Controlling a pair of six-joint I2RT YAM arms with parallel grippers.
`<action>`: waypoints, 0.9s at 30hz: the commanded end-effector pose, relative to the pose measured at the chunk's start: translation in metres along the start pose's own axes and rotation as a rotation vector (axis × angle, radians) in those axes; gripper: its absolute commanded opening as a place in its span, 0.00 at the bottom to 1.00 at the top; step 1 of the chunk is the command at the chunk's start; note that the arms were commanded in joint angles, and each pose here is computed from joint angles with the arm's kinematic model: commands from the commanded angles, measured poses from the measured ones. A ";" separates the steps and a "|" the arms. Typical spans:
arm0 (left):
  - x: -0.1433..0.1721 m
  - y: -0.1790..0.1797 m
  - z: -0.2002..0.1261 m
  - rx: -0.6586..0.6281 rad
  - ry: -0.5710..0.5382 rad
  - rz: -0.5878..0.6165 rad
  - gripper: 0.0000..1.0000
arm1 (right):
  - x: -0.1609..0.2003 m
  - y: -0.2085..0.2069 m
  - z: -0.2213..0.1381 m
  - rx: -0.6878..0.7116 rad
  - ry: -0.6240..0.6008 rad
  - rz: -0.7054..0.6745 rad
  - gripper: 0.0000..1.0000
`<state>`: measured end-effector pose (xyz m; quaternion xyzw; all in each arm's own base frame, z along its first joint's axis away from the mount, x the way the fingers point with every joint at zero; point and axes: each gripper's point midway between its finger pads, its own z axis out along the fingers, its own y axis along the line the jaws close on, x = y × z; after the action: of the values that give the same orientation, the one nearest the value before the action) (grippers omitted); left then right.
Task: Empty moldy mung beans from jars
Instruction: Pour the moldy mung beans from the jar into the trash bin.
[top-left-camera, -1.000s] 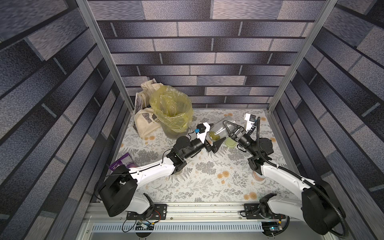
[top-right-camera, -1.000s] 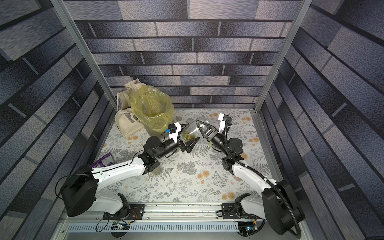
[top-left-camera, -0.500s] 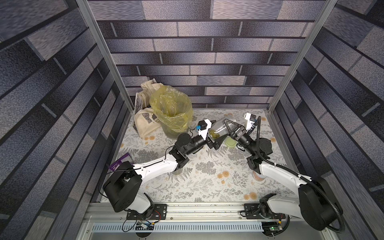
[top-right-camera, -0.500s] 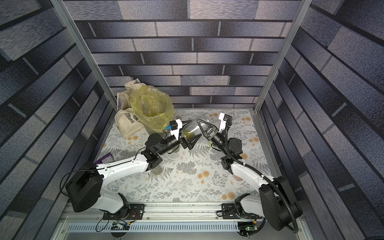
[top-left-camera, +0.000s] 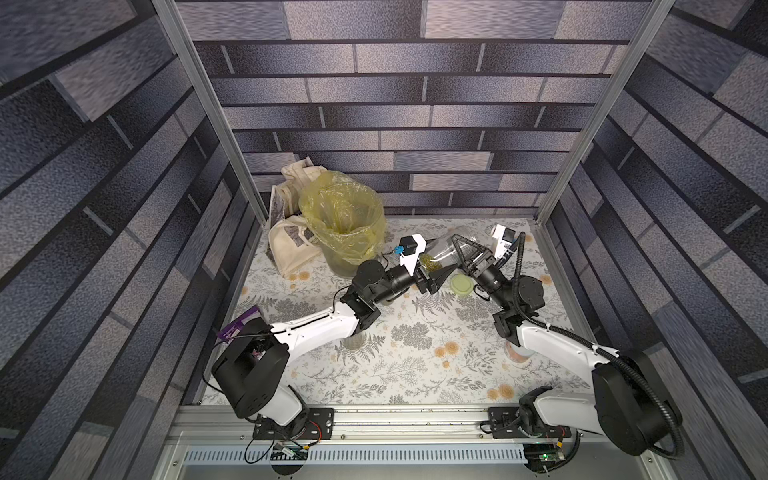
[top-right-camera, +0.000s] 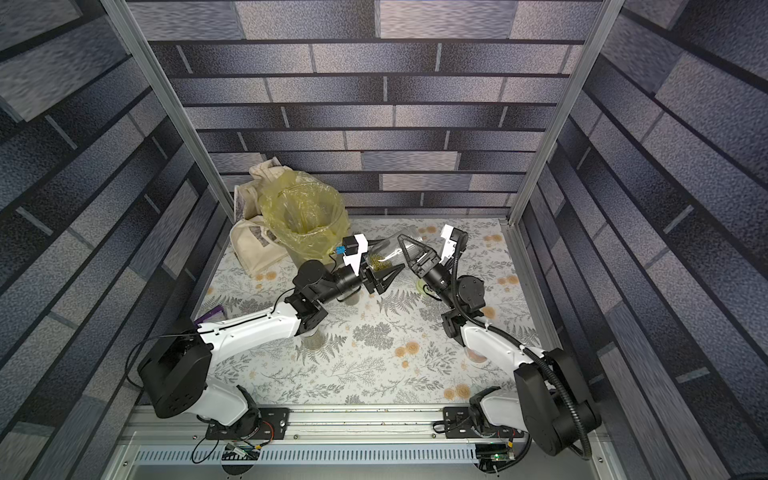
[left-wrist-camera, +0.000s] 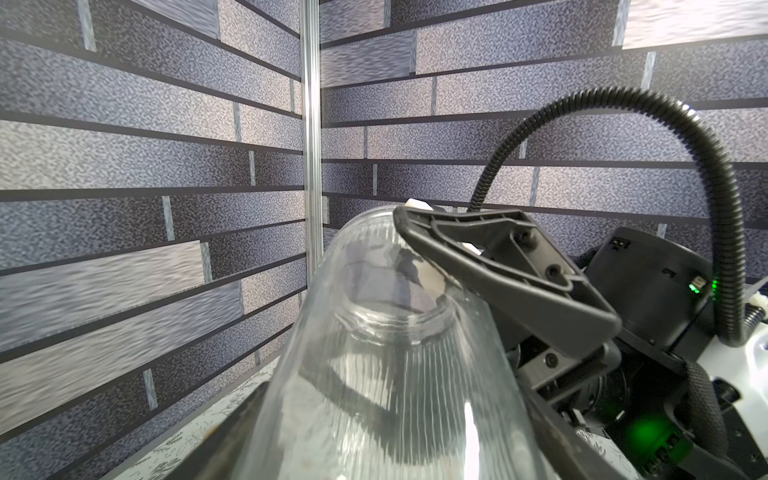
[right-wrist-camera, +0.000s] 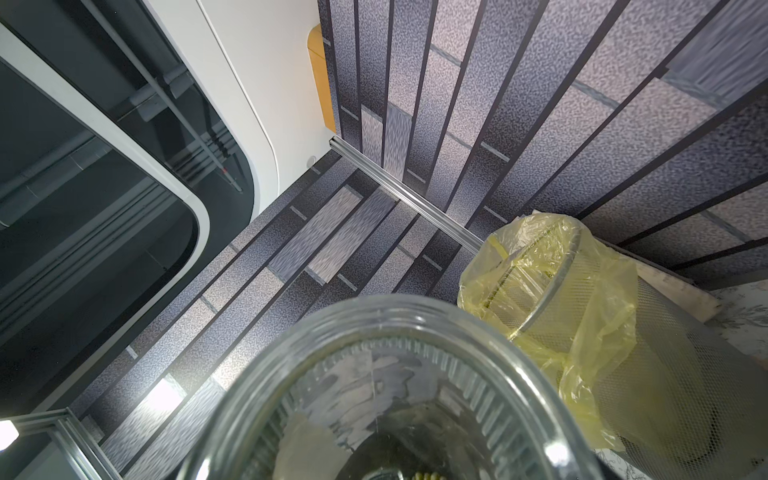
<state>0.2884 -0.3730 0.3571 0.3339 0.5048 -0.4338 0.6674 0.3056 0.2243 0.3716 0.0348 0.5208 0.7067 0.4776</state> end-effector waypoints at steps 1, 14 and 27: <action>-0.020 0.000 0.008 0.015 -0.032 -0.011 0.65 | 0.011 0.031 0.003 -0.118 0.066 -0.025 0.41; -0.016 0.004 0.003 -0.016 -0.003 -0.029 0.59 | 0.014 0.026 0.003 -0.106 0.080 -0.009 0.53; -0.020 0.006 0.007 0.000 0.018 -0.060 0.58 | 0.015 0.036 0.006 -0.100 0.110 -0.067 0.59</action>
<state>0.2941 -0.3747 0.3531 0.3363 0.5282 -0.4397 0.6438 0.3113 0.2231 0.3669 0.0499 0.5317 0.7046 0.4673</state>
